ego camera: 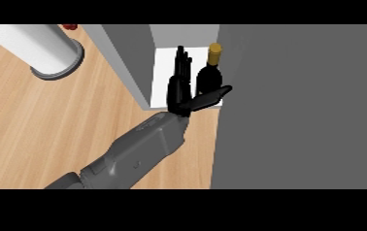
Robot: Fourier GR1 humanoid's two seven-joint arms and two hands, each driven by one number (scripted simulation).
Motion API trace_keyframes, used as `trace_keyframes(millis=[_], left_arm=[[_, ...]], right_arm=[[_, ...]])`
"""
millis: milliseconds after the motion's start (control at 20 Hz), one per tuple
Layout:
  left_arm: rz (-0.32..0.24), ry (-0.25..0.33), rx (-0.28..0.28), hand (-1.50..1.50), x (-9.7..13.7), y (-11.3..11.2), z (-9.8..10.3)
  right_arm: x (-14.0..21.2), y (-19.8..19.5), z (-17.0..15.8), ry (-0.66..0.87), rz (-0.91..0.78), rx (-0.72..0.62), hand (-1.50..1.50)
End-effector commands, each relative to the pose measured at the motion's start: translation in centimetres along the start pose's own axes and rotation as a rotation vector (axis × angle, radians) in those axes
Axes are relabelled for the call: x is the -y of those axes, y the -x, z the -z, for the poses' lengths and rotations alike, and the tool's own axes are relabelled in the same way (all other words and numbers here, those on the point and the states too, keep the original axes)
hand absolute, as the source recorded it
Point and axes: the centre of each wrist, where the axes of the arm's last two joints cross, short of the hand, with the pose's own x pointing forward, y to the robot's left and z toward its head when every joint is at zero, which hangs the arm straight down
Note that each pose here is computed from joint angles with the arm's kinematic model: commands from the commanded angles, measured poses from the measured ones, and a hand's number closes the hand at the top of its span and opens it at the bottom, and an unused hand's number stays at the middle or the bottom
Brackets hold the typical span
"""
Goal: Pick up the wine, place it into the cabinet and close the cabinet
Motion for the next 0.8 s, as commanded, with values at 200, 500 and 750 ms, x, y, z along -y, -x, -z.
trace_keyframes(millis=[200, 500, 750], left_arm=[[-0.013, 0.022, 0.041, -1.50, -0.8, -0.9, 0.2], [-0.003, 0.081, 0.055, -1.50, -2.3, 0.9, -4.1], [-0.032, 0.206, 0.020, -1.50, -4.8, -1.4, -6.2]], right_arm=[[-1.3, -1.0, -2.0, 0.016, 0.001, 0.003, -1.50], [0.0, -0.2, -0.9, 0.040, -0.019, -0.015, -1.50], [1.9, 0.8, -0.6, 0.056, -0.025, -0.007, -1.50]])
